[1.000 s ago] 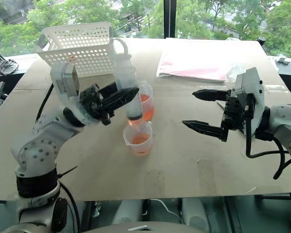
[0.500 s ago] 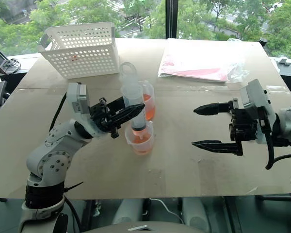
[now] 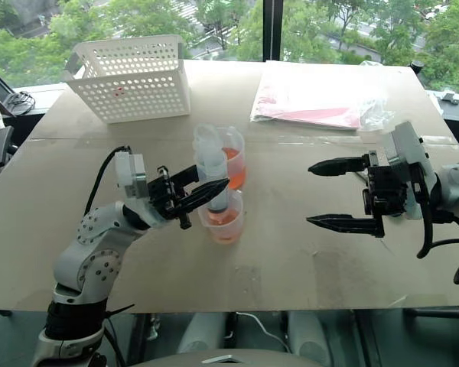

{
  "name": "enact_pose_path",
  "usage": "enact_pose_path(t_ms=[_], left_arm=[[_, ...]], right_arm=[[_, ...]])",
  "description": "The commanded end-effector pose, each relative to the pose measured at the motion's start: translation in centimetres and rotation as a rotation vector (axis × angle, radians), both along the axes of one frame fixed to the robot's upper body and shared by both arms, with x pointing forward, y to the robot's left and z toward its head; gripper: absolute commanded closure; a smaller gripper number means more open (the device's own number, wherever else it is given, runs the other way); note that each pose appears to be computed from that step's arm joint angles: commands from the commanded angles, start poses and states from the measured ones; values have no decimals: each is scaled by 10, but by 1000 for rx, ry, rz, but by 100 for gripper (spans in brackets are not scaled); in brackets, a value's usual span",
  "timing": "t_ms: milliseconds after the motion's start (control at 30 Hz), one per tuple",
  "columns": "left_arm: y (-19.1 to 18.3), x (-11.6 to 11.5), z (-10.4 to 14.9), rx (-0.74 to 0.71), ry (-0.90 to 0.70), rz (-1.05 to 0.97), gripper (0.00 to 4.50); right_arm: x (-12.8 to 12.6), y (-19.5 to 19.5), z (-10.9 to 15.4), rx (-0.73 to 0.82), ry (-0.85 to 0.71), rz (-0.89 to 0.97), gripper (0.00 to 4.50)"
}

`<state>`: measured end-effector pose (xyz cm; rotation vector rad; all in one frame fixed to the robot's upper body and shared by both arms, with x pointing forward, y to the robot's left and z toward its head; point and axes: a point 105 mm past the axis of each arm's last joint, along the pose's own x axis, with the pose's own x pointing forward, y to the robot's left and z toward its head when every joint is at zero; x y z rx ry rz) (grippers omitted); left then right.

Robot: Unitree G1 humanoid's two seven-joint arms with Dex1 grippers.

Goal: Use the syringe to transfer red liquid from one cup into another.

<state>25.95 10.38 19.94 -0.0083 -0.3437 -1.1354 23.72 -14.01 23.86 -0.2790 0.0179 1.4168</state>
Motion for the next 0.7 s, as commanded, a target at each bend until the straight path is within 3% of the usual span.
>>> enact_pose_path(t_ms=[33,200,500,600,633,700], left_arm=[[-1,-4,2,8,-51,-7,312],[-3,-4,-1,19,-56,-18,312],[-5,-2,-1,26,-67,-16,312],[-6,-2,-1,24,-69,-17,312],[-7,-3,-1,23,-68,-18,312],[-7,-3,-1,22,-68,-17,312]], right_arm=[[11,17,30,80,-9,-36,5],[30,54,60,145,-8,-81,5],[35,99,67,100,-54,-105,5],[34,101,67,96,-57,-96,79],[33,103,67,94,-56,-85,126],[29,105,67,89,-54,-58,126]])
